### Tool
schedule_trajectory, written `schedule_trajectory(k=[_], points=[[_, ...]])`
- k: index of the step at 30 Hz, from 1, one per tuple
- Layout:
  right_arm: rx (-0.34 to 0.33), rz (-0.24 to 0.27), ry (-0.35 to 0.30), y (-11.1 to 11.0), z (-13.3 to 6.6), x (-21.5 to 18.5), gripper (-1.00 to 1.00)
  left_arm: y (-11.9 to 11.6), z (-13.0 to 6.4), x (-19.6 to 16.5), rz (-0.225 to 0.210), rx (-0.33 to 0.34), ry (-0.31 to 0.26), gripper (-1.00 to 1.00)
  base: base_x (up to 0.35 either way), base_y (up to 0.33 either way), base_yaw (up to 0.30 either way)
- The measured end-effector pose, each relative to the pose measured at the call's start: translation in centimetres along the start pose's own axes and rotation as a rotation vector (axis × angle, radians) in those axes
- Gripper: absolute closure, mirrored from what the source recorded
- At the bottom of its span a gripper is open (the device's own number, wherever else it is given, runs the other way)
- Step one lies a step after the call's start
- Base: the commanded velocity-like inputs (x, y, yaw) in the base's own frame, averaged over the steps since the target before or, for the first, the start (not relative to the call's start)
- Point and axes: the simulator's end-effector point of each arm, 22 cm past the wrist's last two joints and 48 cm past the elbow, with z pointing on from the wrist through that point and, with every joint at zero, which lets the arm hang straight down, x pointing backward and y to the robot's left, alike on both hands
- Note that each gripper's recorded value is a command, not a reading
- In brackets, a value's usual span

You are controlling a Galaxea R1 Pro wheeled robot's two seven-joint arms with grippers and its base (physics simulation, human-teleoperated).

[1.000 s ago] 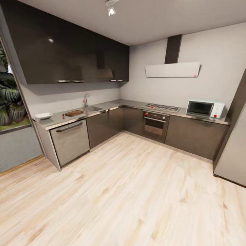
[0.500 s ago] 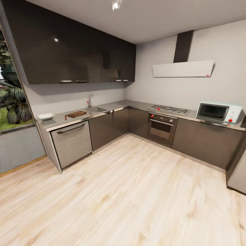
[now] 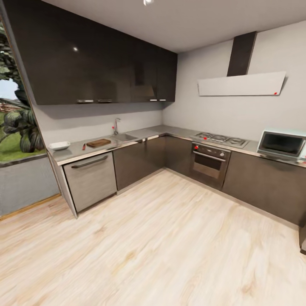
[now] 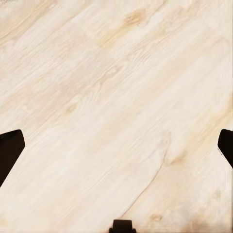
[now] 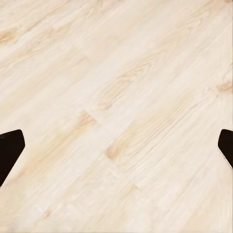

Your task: In the kitchen, take the Vidalia onion out of the sink, dice it on the chopping board with the paring knife, put the diced onion into the bowl on the countertop, then place both the paring knife and the chopping board into the sink.

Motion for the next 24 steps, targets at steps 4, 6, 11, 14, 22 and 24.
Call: schedule_trajectory(k=[4,6,11,14,22,24], points=[[0.0,0.0,0.0,0.0,0.0,0.01,-1.0,0.0,0.0,0.0,0.0,0.0,0.0,-1.0,0.29,-0.196,0.126],[0.0,0.0,0.0,-0.01,0.0,0.01,-1.0,0.0,0.0,0.0,0.0,0.0,0.0,-1.0,0.289,-0.197,0.126],[0.0,0.0,0.0,0.02,0.0,0.0,-1.0,0.0,0.0,0.0,0.0,0.0,0.0,-1.0,0.289,-0.197,0.126],[0.0,0.0,0.0,0.01,0.0,-0.01,-1.0,0.0,0.0,0.0,0.0,0.0,0.0,-1.0,0.288,-0.199,0.126],[0.0,0.0,0.0,0.0,0.0,0.0,-1.0,0.0,0.0,0.0,0.0,0.0,0.0,-1.0,0.288,-0.191,0.128],[0.0,0.0,0.0,0.01,0.0,0.0,-1.0,0.0,0.0,0.0,0.0,0.0,0.0,-1.0,0.288,-0.133,0.132]])
